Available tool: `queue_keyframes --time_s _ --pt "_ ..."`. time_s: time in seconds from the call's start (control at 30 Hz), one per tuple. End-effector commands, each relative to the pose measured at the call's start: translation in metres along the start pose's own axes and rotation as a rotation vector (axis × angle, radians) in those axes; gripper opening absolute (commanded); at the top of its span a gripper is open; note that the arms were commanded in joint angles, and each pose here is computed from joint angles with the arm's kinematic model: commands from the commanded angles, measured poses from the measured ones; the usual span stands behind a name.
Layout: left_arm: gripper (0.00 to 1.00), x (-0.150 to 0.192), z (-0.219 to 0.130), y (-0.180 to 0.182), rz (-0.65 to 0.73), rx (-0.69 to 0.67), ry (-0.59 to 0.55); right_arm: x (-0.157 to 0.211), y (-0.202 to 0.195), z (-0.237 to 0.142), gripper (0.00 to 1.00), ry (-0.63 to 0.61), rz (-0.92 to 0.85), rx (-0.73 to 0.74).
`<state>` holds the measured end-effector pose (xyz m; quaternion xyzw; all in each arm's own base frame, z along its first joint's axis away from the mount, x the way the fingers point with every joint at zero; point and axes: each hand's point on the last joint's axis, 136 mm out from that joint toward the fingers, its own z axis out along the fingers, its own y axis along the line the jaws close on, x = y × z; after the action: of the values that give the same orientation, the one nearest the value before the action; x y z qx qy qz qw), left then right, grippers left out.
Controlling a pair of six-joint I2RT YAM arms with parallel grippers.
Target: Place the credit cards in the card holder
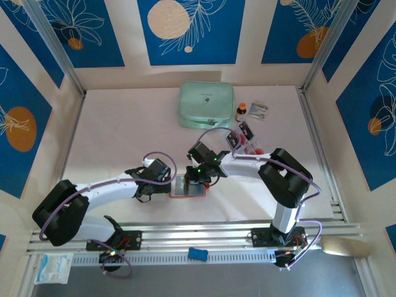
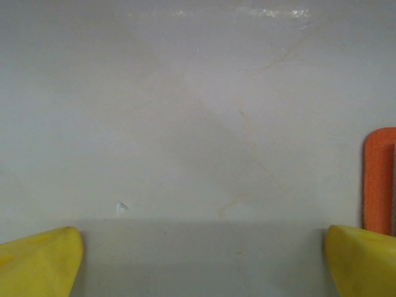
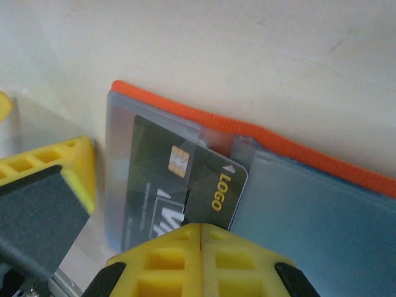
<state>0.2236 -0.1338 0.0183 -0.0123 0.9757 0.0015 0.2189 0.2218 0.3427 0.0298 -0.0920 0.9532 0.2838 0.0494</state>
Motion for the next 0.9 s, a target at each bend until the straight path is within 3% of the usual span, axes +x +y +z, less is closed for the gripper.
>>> queue_keyframes --time_s 0.0,0.33,0.67,0.87 --pt "1.00 0.007 0.006 0.005 -0.002 -0.014 0.030 0.000 0.006 0.007 0.06 0.028 -0.022 0.004" --pt "1.00 0.009 0.008 0.003 0.002 -0.006 0.037 0.002 0.020 0.020 0.02 0.073 -0.031 -0.013" --pt "1.00 -0.005 -0.012 0.008 -0.023 -0.004 -0.027 -0.002 0.022 -0.013 0.02 0.002 -0.051 0.015" --pt "1.00 -0.007 -0.016 0.017 -0.036 -0.035 -0.040 0.003 0.007 -0.013 0.02 -0.001 -0.028 0.063"
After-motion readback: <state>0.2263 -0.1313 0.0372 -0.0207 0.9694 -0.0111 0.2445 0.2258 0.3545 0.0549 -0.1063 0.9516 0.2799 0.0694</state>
